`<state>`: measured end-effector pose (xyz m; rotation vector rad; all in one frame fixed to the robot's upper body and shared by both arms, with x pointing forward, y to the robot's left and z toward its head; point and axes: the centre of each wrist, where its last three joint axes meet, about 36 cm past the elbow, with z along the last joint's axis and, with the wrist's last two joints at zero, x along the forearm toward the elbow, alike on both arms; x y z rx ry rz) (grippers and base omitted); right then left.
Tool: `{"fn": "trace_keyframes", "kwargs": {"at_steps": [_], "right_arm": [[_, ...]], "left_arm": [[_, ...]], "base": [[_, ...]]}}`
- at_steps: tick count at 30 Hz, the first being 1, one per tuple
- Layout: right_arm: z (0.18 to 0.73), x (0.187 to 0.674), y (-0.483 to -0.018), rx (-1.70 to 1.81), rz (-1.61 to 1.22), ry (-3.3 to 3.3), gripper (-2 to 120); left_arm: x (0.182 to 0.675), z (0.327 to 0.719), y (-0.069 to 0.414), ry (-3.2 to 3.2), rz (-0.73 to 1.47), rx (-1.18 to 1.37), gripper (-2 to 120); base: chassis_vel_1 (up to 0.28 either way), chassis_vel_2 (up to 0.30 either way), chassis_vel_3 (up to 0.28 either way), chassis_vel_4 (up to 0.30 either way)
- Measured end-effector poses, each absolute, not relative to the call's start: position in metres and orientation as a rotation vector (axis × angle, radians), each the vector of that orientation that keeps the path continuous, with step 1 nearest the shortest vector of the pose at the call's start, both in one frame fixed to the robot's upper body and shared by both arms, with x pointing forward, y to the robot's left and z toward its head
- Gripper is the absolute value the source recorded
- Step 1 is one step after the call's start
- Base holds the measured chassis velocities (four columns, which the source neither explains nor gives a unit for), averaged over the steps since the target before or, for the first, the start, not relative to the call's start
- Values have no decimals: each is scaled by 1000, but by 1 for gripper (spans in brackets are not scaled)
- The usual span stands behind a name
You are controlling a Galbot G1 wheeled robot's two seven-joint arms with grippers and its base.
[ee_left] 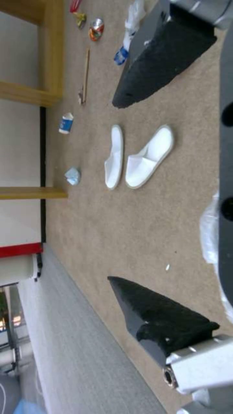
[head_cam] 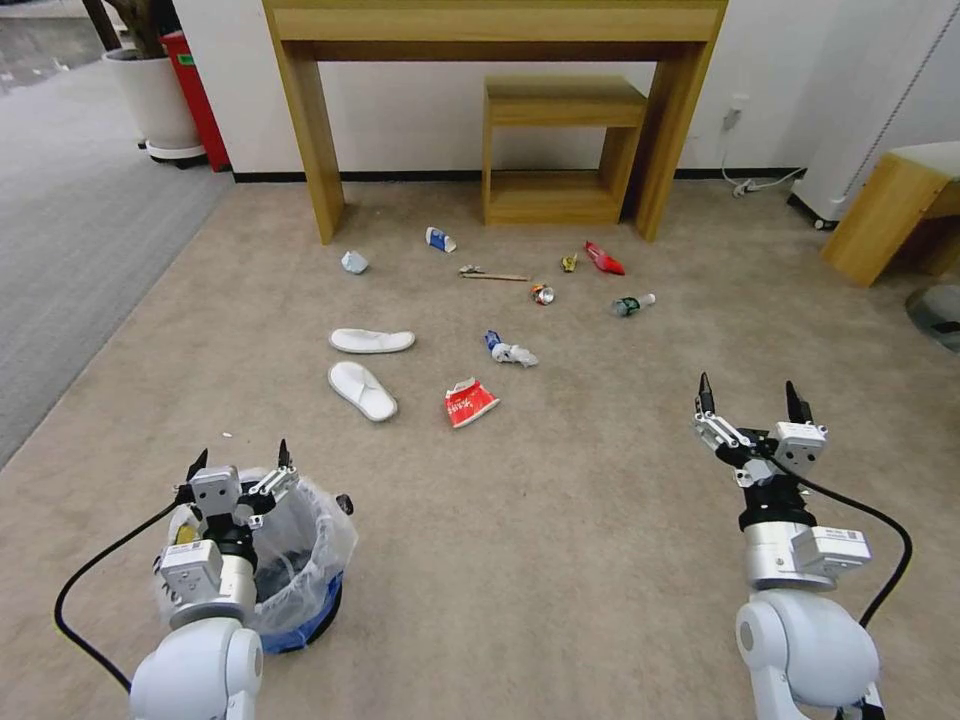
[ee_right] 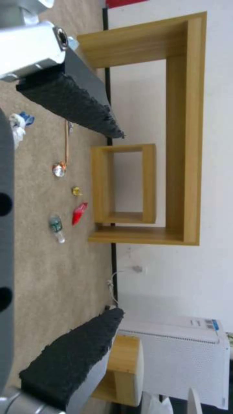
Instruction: Pick up the trash bin and place the garbage on the floor into it.
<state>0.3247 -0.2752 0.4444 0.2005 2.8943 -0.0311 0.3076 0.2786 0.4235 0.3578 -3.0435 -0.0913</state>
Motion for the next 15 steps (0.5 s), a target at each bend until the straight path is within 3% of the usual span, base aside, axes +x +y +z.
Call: {"fn": "trace_keyframes", "kwargs": {"at_steps": [4, 15], "right_arm": [[441, 325, -271, 188, -23, 2875, 100], [439, 326, -271, 171, -36, 2852, 100]], "left_arm": [[308, 423, 279, -3044, -91, 358, 100], [307, 423, 279, -3043, -91, 361, 100]], "base": [[-85, 93, 64, -103], [-5, 9, 6, -4]]}}
